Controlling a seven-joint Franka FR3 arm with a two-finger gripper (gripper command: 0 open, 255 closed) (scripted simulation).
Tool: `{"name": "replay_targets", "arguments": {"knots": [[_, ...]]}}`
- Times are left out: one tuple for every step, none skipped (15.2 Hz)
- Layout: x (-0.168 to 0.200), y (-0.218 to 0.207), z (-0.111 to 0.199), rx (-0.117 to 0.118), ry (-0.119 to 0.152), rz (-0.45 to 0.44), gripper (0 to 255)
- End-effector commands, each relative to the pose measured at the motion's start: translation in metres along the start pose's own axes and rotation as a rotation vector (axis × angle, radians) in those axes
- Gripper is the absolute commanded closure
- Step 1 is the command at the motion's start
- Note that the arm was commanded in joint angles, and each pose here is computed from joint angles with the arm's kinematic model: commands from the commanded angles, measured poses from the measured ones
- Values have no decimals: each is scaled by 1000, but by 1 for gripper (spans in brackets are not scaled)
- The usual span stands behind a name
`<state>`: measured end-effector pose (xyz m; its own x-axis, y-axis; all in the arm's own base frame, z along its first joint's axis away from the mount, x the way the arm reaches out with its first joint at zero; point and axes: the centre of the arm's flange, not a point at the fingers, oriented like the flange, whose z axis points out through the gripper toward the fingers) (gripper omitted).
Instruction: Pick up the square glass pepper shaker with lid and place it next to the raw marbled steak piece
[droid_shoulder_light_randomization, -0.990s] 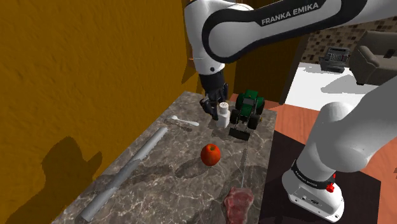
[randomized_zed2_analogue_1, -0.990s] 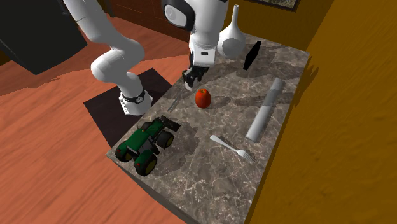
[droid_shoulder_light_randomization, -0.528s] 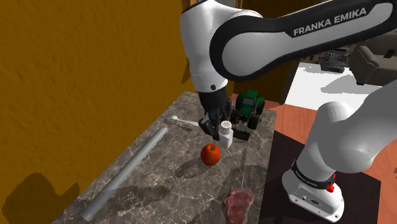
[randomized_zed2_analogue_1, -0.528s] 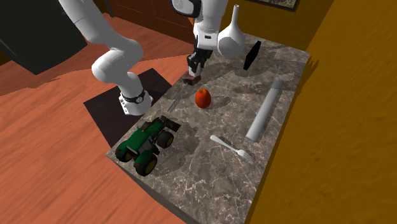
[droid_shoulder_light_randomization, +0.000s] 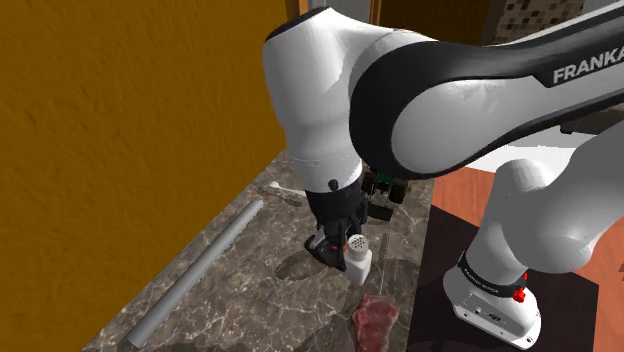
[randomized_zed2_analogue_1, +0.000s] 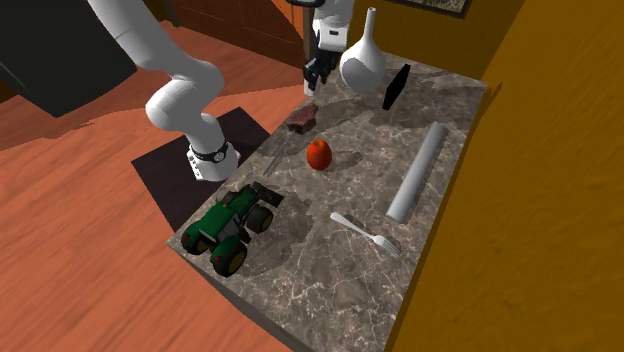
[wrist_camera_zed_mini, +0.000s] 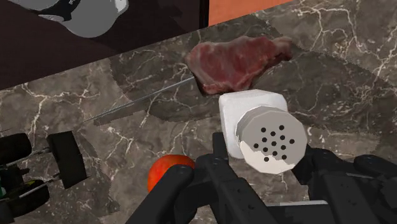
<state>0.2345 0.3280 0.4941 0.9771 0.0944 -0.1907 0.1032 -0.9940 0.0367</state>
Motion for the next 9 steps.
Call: {"name": "replay_targets", "arguments": {"knots": [[-17, -20, 1, 0, 0, 2, 255], [-24, -31, 2, 0, 0, 2, 255], [-32, -42, 3, 0, 0, 2, 255], [-39, -53, 4, 0, 0, 2, 255], [-47, -64, 5, 0, 0, 2, 255], [-54, -75, 6, 0, 0, 2, 255], [-61, -85, 7, 0, 0, 2, 255], [-69, -96, 8, 0, 0, 2, 255], [-76, -107, 9, 0, 0, 2, 255]]}}
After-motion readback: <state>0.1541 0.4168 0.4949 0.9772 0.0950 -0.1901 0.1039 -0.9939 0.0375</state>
